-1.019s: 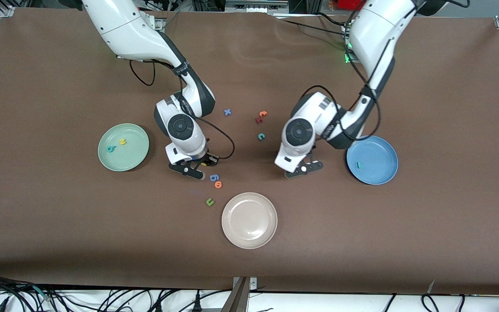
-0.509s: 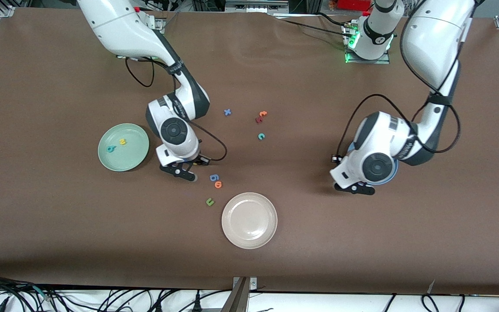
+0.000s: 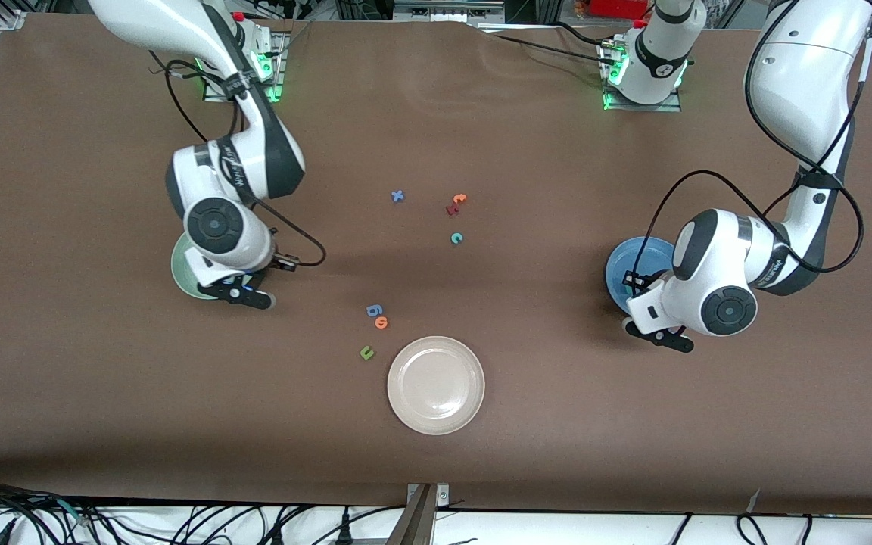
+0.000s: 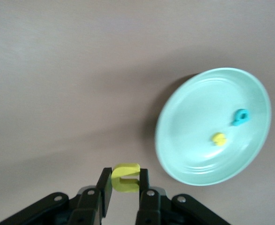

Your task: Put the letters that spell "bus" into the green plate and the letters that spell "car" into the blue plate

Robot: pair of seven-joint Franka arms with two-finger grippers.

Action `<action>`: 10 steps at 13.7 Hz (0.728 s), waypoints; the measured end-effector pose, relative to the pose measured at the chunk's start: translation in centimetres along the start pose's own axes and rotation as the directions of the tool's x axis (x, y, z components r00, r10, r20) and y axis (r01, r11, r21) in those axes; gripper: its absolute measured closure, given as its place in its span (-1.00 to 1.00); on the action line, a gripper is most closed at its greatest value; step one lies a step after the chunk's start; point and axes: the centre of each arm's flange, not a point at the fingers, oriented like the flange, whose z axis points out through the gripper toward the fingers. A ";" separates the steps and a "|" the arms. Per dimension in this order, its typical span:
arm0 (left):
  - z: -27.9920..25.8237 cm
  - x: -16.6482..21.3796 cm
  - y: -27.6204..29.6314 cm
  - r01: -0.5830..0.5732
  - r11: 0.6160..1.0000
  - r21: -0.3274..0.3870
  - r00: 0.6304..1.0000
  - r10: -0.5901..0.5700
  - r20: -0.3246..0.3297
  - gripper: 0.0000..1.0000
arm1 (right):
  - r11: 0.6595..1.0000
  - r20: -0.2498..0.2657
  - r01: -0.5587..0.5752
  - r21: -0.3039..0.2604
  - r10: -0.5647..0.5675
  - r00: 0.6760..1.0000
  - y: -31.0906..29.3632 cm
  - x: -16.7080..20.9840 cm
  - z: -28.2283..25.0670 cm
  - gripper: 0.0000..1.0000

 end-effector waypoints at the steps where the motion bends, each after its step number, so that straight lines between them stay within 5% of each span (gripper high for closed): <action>1: 0.3 -0.1 -0.2 -0.014 1.000 -0.002 1.000 0.014 0.005 0.43 | 1.000 0.014 0.011 -0.006 -0.011 1.000 1.6 -0.1 0.5 0.45; 5: 1.0 -0.5 -2.2 -0.112 0.994 -0.019 0.994 0.112 0.017 0.22 | 1.000 0.086 0.021 -0.016 -0.020 0.996 6.0 -1.3 4.0 0.45; 10: 0.8 -0.5 -1.4 -0.050 0.998 -0.041 0.999 0.051 0.016 -0.78 | 0.999 0.073 0.045 0.001 -0.045 0.996 7.4 -3.1 10.1 0.45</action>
